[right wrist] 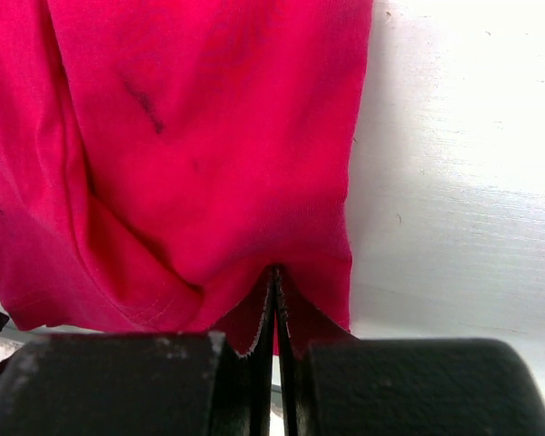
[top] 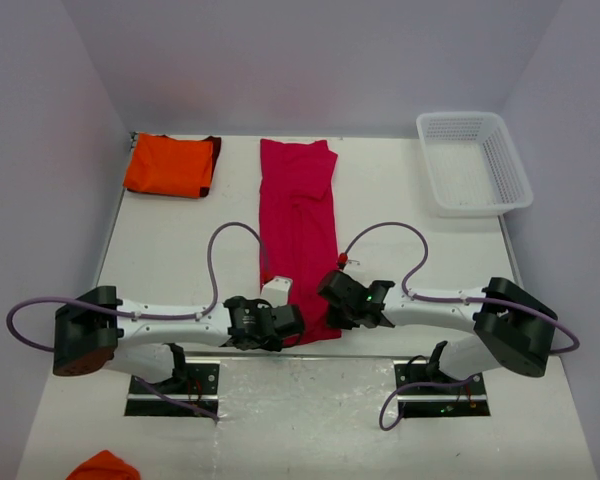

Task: Fold and stack the t-shirts
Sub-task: Grab the bottom of the folded rectangular tshirt with both arms

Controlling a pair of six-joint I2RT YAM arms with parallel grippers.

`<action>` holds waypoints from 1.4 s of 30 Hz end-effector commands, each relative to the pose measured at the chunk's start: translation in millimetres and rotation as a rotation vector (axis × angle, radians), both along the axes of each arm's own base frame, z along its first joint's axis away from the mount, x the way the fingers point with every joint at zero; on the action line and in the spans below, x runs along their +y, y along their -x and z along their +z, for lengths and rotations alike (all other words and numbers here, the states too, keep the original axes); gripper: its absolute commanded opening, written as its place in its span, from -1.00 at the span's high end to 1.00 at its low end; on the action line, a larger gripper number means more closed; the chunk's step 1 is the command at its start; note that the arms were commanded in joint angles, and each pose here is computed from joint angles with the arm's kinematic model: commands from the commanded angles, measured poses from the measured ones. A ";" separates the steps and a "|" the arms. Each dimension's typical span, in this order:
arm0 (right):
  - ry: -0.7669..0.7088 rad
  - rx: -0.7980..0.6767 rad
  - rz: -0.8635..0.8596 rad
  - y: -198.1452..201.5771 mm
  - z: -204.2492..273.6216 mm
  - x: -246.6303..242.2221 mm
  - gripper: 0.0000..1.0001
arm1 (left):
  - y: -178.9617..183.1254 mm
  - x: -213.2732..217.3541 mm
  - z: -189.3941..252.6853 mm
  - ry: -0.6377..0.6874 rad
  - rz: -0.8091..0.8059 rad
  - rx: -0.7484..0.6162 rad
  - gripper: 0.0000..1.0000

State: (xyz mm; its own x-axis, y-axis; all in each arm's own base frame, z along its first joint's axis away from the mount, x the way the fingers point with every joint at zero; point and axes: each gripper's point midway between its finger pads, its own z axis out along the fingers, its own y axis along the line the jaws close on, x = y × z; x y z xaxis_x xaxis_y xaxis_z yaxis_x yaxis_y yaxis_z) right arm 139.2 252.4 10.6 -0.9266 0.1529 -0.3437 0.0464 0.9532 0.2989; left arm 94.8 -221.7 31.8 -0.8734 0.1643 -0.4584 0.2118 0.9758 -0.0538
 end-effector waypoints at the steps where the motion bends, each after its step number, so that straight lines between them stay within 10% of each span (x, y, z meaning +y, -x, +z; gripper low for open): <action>1: 0.105 0.063 0.003 18.2 -22.3 -28.0 1.00 | -5.5 -13.4 3.1 0.023 -0.017 -0.024 0.20; 42: 0.105 0.075 -0.002 20.3 -27.0 -28.7 1.00 | -2.5 -1.2 -13.5 -0.041 0.009 -0.004 1.00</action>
State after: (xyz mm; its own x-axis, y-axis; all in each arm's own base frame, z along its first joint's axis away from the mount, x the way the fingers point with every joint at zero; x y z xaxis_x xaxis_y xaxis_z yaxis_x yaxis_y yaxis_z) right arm 139.1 252.6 10.6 -0.9250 0.1592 -0.3451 0.0485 0.9501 0.3082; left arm 93.9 -220.1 17.1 -0.8787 0.1961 -0.4353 0.2206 0.9753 -0.0059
